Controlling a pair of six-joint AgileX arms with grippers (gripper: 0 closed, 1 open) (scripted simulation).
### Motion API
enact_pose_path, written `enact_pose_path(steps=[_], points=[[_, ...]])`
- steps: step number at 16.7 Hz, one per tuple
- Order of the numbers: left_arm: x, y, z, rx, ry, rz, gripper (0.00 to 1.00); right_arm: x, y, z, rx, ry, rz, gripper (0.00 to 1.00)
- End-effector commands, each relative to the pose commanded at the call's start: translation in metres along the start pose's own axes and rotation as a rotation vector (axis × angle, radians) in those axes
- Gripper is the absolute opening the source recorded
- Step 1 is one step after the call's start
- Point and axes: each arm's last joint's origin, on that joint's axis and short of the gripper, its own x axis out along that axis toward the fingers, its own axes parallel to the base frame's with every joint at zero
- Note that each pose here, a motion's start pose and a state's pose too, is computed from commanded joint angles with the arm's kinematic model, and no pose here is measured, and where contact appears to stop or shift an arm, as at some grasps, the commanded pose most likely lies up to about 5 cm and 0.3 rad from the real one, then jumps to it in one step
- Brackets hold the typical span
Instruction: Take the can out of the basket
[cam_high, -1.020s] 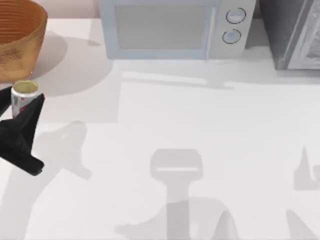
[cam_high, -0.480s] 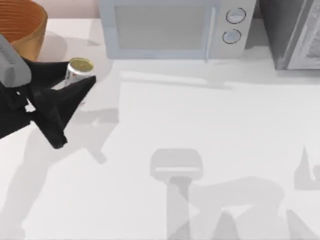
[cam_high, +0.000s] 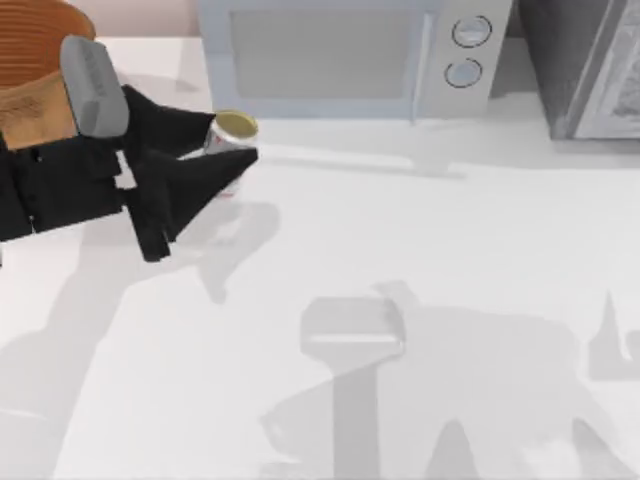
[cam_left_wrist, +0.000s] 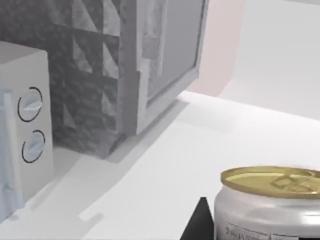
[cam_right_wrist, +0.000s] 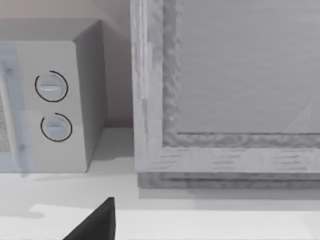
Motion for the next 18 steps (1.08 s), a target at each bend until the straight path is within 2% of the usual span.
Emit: enact_pose_path(steps=[6, 10, 18], points=[[0.029, 0.041, -0.036, -0.012, 0.001, -0.167, 0.0, 0.0, 0.0, 0.0, 0.0, 0.0, 0.0, 1.0], [0.043, 0.067, -0.067, 0.0, -0.006, -0.249, 0.0, 0.0, 0.0, 0.0, 0.0, 0.0, 0.0, 1.0], [0.057, 0.108, -0.151, 0.036, -0.022, -0.389, 0.0, 0.0, 0.0, 0.0, 0.0, 0.0, 0.0, 1.0]])
